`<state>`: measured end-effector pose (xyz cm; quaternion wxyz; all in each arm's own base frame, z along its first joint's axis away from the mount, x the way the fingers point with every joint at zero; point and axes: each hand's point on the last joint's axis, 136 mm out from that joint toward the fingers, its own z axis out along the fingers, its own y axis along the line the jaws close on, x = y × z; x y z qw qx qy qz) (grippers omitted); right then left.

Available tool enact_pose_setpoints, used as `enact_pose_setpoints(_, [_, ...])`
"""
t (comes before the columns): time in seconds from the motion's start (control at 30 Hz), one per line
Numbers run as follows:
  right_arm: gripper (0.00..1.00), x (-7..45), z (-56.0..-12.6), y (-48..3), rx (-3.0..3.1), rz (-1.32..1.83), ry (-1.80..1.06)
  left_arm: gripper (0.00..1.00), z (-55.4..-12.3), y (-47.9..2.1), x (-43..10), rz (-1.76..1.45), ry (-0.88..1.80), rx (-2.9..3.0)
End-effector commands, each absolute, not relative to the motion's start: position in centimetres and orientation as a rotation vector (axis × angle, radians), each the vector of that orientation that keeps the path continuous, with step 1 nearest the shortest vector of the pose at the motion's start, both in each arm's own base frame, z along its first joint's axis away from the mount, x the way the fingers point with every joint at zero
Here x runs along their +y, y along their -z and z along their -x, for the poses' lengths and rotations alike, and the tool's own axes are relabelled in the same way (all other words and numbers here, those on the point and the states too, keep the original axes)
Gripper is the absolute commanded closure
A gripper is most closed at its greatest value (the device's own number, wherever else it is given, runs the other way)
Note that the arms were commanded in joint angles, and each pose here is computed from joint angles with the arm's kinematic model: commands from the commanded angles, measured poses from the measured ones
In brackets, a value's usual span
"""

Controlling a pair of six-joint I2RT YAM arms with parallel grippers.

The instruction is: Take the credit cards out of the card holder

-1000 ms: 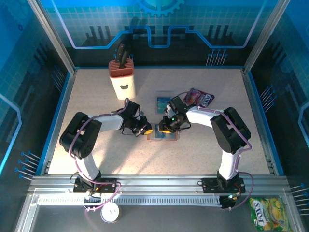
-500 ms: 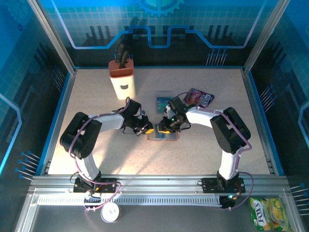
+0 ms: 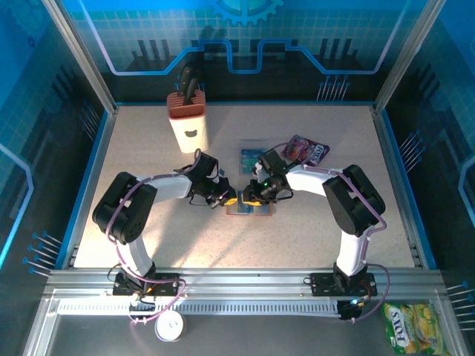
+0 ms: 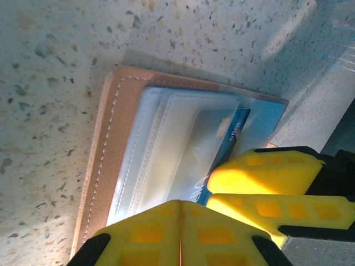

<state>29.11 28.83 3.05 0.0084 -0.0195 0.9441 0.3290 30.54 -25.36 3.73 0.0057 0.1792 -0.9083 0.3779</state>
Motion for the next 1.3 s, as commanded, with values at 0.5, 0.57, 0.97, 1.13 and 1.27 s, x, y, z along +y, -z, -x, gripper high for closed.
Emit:
enact_pose_setpoints(0.5, [0.7, 27.5, -29.3, -5.8, 2.895, 0.047, -1.025, 0.93, -30.3, -2.8, -26.0, -0.522, -1.16, -2.829])
enact_pose_setpoints(0.57, [0.7, 27.2, -29.3, -5.5, 2.905, 0.041, -1.007, 0.93, -30.2, -2.8, -26.0, -0.519, -1.159, -2.83])
enact_pose_setpoints(0.97, [0.69, 25.7, -29.0, -3.7, 2.967, 0.041, -0.894, 0.95, -29.9, -2.3, -25.6, -0.532, -1.103, -2.832])
enact_pose_setpoints(1.13, [0.69, 25.8, -28.9, -3.2, 2.977, 0.041, -0.897, 0.95, -29.8, -2.2, -25.5, -0.531, -1.094, -2.833])
enact_pose_setpoints(1.27, [0.69, 25.9, -28.8, -2.6, 2.986, 0.033, -0.908, 0.95, -29.8, -2.2, -25.4, -0.532, -1.081, -2.835])
